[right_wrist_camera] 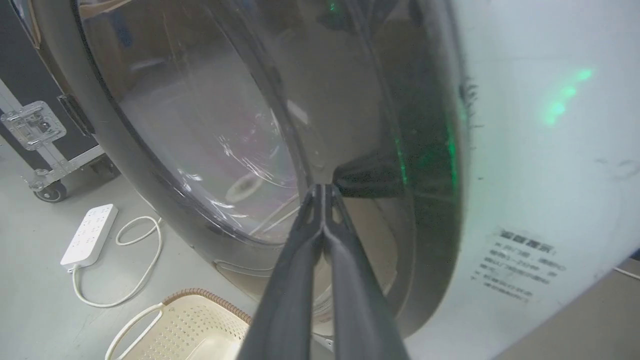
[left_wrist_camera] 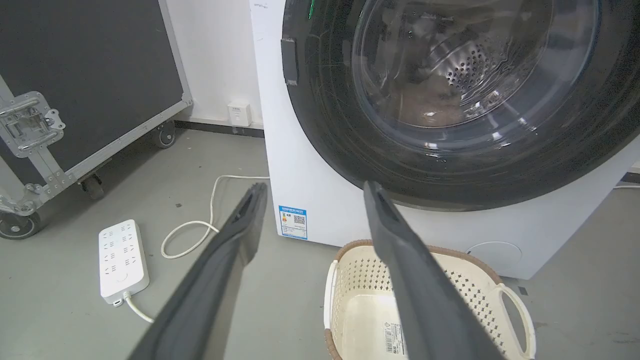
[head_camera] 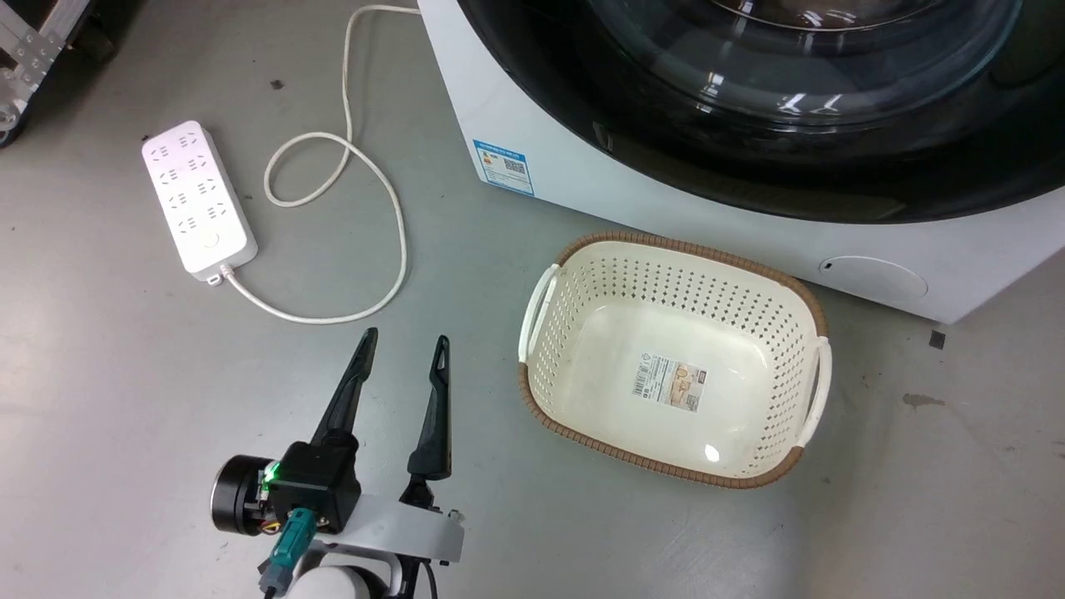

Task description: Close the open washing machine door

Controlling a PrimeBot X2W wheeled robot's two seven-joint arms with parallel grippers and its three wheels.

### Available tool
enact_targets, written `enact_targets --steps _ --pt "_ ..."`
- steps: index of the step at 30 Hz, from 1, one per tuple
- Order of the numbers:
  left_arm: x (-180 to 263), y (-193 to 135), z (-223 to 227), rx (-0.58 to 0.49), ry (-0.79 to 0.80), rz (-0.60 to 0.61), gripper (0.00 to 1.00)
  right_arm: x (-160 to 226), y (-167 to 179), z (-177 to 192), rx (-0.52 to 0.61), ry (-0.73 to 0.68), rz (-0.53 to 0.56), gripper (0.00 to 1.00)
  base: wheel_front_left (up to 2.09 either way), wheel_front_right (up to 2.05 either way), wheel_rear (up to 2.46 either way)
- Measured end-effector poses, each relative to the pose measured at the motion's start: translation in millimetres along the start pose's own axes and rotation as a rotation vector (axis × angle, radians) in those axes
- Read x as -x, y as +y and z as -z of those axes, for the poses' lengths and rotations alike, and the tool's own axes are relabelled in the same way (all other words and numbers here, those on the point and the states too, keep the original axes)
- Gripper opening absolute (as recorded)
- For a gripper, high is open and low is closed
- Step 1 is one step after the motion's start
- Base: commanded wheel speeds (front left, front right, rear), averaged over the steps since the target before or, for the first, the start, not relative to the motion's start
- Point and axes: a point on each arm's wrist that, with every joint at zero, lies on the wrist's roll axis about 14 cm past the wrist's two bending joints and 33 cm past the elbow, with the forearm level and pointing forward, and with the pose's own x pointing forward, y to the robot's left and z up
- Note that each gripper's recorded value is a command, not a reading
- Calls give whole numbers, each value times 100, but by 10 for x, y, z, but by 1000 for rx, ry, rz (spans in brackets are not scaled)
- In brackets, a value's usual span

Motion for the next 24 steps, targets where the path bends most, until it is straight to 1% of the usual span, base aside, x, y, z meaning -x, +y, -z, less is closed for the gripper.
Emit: enact_targets --steps 4,8,9,10,11,13,16,19,24 --pt "6 9 -25 1 -7 -3 100 -16 27 20 -7 4 2 0 0 0 0" --pt "27 44 -94 4 -27 -11 100 52 85 -81 3 -23 -4 0 0 0 0" --pt "34 49 -118 5 -34 -12 100 79 117 -114 9 -30 -10 17 0 0 0" --pt "45 43 -143 8 -41 -7 100 115 148 -158 16 -44 -15 78 0 0 0" --pt "57 37 -170 9 -49 -3 100 157 173 -203 19 -60 -19 100 0 0 0" --pt "94 19 -211 11 -61 7 100 279 223 -256 16 -85 -25 100 0 0 0" --pt "153 -17 -255 20 -74 25 100 521 327 -234 19 -96 -41 100 0 0 0" --pt "199 -63 -298 26 -88 47 100 790 417 -216 53 -103 -55 100 0 0 0" --pt "281 -149 -380 32 -115 90 100 1287 446 -255 28 -158 -12 100 0 0 0"
